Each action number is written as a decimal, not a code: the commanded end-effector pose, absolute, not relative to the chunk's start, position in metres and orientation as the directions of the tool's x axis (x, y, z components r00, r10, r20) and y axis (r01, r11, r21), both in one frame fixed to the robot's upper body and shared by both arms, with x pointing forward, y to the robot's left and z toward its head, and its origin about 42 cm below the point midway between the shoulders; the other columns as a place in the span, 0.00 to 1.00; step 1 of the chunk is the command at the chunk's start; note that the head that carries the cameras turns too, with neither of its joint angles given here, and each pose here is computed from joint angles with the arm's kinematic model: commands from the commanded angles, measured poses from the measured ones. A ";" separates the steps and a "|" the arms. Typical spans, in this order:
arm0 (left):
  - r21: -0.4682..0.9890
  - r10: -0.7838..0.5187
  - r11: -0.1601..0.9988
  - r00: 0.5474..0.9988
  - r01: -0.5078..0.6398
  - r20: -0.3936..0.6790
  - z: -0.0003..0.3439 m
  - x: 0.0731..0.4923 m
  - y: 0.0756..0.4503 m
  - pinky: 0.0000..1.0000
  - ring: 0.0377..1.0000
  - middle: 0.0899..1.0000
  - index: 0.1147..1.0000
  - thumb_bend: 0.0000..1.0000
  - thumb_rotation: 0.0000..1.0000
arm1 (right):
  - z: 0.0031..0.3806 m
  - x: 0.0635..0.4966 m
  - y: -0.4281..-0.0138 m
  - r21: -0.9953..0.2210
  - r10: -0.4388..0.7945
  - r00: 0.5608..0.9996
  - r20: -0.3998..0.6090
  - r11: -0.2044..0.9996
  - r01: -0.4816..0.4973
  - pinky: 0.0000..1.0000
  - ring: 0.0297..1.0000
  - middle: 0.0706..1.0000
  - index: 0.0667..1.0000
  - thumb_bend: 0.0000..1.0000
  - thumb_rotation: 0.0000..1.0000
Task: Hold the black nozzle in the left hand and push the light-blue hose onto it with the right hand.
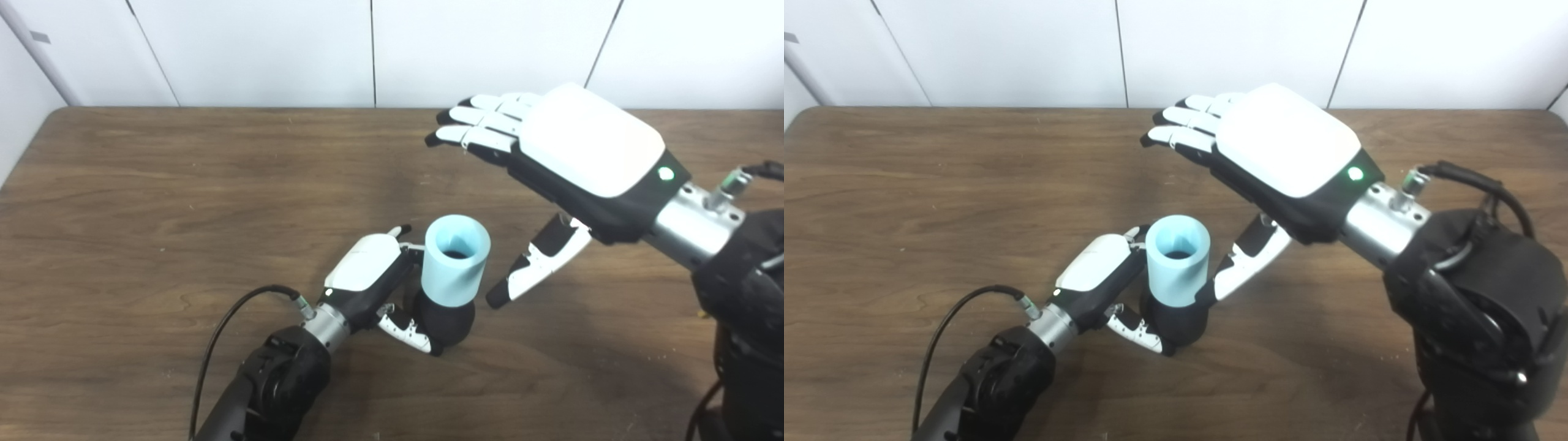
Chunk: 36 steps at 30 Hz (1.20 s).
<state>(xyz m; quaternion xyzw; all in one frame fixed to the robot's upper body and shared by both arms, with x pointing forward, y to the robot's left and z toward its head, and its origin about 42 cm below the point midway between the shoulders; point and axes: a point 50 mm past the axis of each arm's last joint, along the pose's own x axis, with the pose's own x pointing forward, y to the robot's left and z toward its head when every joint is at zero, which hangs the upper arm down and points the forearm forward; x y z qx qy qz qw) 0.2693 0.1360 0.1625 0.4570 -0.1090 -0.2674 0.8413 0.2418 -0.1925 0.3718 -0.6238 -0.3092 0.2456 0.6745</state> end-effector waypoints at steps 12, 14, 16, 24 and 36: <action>0.836 -0.506 0.389 0.848 0.387 -0.157 0.144 0.273 0.145 1.00 0.71 0.46 0.40 0.52 0.00 | 0.341 0.217 -0.201 -0.997 0.765 0.642 0.058 0.080 -0.006 1.00 1.00 1.00 0.98 0.79 1.00; 0.836 -0.506 0.388 0.848 0.387 -0.158 0.144 0.273 0.145 1.00 0.71 0.46 0.40 0.52 0.00 | 0.336 0.216 -0.201 -0.997 0.761 0.648 0.027 0.069 -0.039 1.00 1.00 1.00 1.00 0.82 1.00; 0.836 -0.506 0.388 0.848 0.388 -0.159 0.145 0.273 0.145 1.00 0.71 0.46 0.39 0.52 0.00 | 0.331 0.215 -0.199 -0.996 0.758 0.652 -0.005 0.054 -0.070 1.00 1.00 1.00 1.00 0.85 1.00; 0.834 -0.503 0.384 0.847 0.395 -0.169 0.144 0.272 0.146 1.00 0.73 0.47 0.39 0.52 0.00 | 0.325 0.212 -0.195 -0.994 0.760 0.649 -0.030 0.048 -0.103 1.00 1.00 1.00 1.00 0.86 1.00; 0.834 -0.504 0.375 0.844 0.405 -0.183 0.145 0.272 0.146 1.00 0.72 0.47 0.39 0.52 0.00 | 0.326 0.211 -0.192 -0.994 0.768 0.640 -0.017 0.055 -0.093 1.00 1.00 1.00 1.00 0.83 1.00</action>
